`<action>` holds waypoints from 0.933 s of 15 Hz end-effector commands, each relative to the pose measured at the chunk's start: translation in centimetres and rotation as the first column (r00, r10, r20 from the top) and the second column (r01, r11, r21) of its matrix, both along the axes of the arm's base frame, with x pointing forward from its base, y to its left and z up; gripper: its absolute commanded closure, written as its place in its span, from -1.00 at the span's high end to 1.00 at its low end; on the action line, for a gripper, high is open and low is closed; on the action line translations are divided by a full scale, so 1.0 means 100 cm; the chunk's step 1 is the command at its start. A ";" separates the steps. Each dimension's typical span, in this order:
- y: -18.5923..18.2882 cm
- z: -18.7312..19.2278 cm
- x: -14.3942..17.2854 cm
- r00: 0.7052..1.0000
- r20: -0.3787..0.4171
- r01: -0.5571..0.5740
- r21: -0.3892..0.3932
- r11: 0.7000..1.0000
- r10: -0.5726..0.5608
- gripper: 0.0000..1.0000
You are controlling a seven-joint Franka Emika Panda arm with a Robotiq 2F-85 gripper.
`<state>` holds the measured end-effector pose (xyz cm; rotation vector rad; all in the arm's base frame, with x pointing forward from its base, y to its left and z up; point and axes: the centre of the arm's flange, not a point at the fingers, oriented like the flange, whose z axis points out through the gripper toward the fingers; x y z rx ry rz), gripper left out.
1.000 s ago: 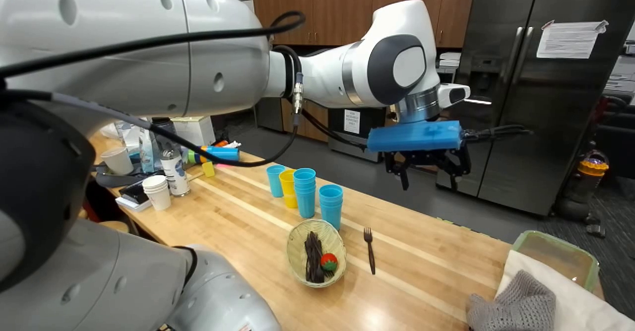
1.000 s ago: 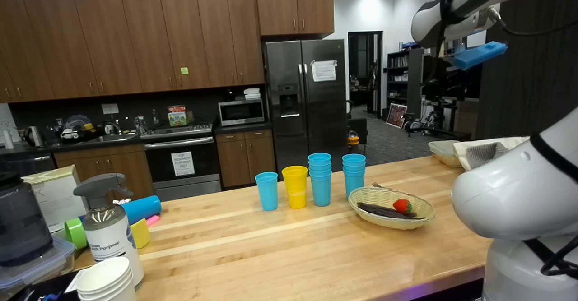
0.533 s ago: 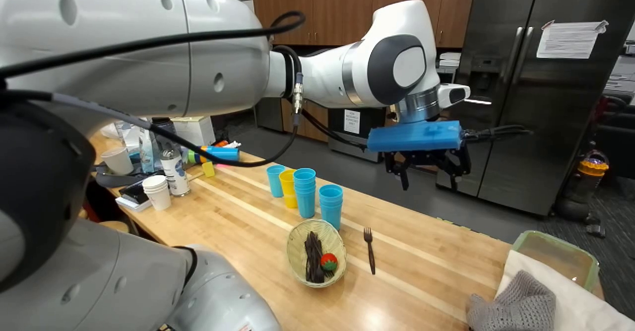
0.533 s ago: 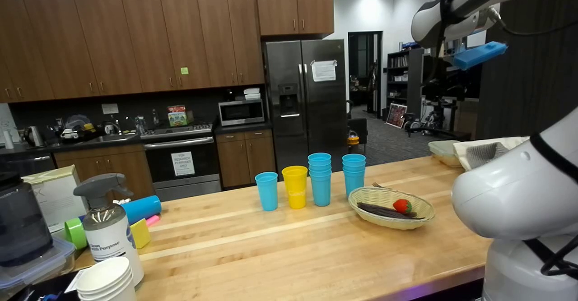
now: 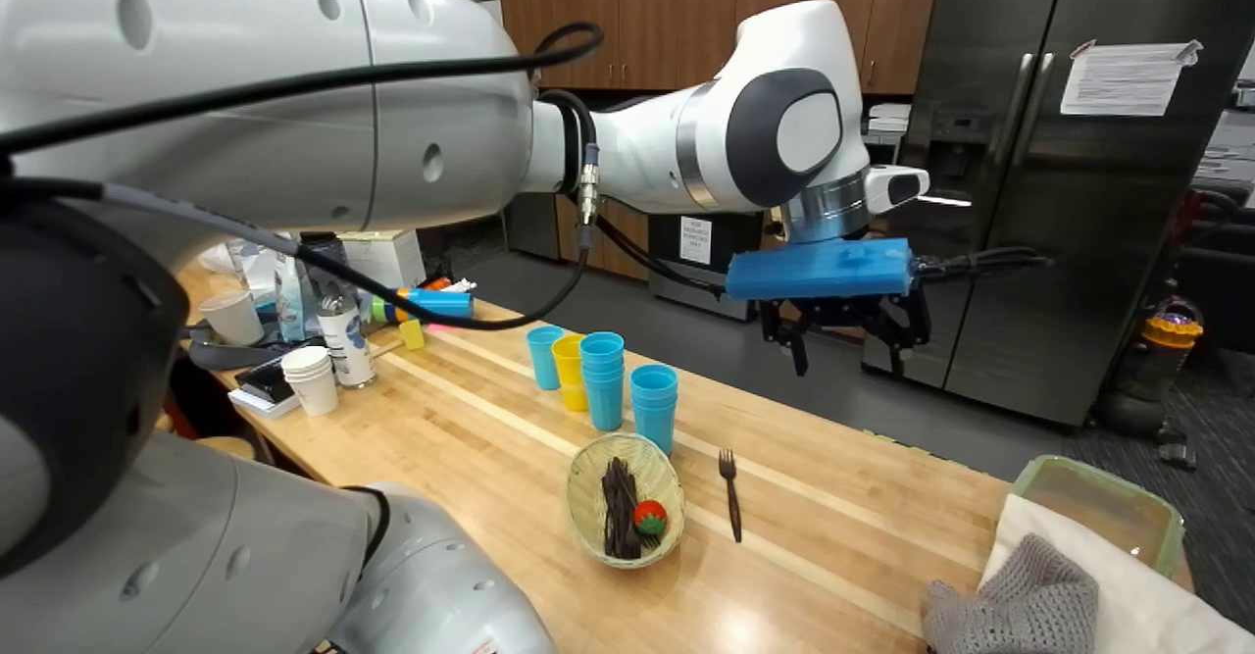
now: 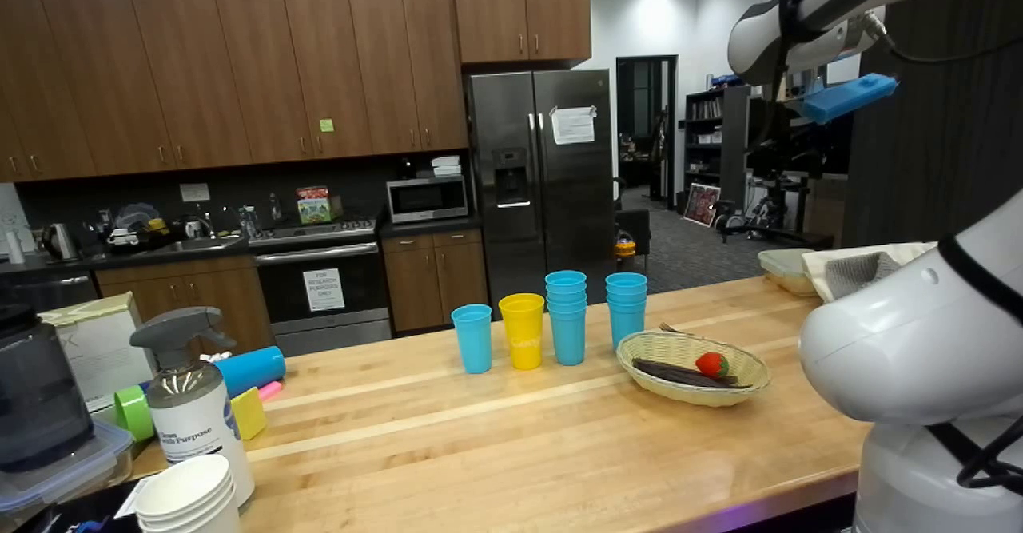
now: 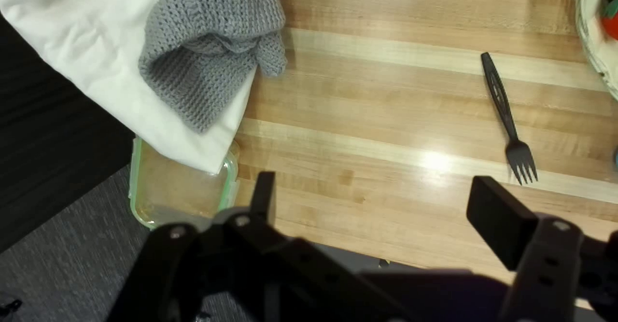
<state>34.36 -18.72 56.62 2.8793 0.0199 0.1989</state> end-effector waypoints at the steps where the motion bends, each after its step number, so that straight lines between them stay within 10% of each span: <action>1: 0.000 0.000 0.000 1.000 0.000 0.000 0.000 1.000 0.000 1.00; 14: 0.004 -0.002 -0.005 1.000 0.013 -0.010 0.006 1.000 0.010 1.00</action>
